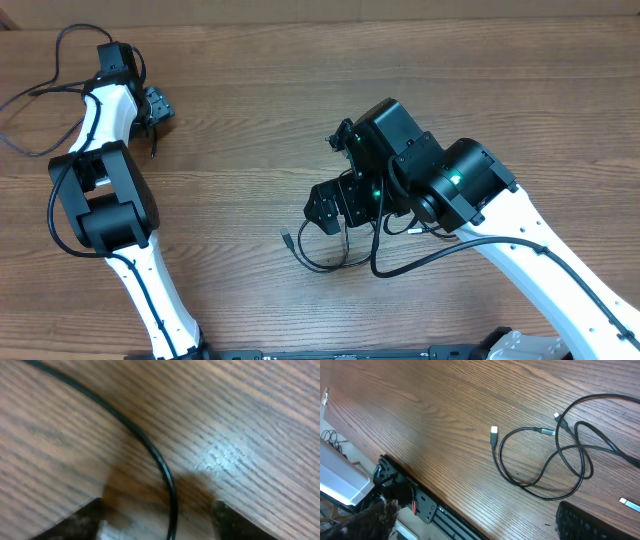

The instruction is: Untangle cables

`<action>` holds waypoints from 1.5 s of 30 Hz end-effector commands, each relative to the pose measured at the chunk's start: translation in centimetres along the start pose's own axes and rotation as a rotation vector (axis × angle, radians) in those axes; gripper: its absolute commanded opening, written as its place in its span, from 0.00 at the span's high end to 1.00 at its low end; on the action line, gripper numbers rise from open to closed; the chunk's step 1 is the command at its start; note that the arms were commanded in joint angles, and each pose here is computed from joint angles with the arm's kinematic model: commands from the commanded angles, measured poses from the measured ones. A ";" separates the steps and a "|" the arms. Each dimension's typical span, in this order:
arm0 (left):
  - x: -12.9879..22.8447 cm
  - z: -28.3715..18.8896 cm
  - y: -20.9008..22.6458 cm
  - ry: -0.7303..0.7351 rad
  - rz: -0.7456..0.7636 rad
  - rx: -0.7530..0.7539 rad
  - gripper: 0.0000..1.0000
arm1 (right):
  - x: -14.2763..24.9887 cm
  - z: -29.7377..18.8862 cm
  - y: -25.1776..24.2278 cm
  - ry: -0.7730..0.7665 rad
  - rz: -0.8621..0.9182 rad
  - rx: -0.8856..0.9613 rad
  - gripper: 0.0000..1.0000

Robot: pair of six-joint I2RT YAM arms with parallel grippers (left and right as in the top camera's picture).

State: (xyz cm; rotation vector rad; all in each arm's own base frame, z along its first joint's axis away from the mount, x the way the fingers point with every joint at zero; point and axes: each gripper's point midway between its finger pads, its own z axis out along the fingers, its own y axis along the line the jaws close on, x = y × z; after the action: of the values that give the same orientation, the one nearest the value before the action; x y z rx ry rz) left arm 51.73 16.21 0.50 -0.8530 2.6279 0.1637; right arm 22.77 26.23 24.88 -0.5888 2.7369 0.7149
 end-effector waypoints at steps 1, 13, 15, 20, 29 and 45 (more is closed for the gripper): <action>2.6 3.3 -0.4 0.079 0.009 0.002 0.74 | -0.3 -0.2 0.3 -0.011 -0.002 -0.011 0.00; -7.5 -3.2 -3.8 -0.141 -0.111 0.222 0.96 | 0.0 -0.2 0.2 0.000 0.002 -0.008 0.00; -10.8 -6.1 -4.4 -0.205 -0.193 0.311 0.96 | 0.1 -0.2 0.1 0.007 0.005 -0.005 0.00; -16.7 -11.2 -2.6 -0.364 -0.319 0.379 0.96 | 0.5 -0.2 0.0 0.021 0.039 0.000 0.00; -11.8 -5.7 0.5 -0.199 -0.068 0.213 0.00 | 0.2 -0.2 0.1 0.009 0.035 -0.004 0.00; -6.4 -4.7 20.0 0.057 -0.452 -0.055 0.00 | -0.2 -0.2 0.2 -0.005 0.030 -0.009 0.00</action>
State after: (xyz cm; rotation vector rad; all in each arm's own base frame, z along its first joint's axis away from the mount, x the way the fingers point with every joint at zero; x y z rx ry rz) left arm 44.80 33.89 8.14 -1.4639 2.3691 0.1006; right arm 22.60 26.16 24.81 -0.5543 2.7584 0.7214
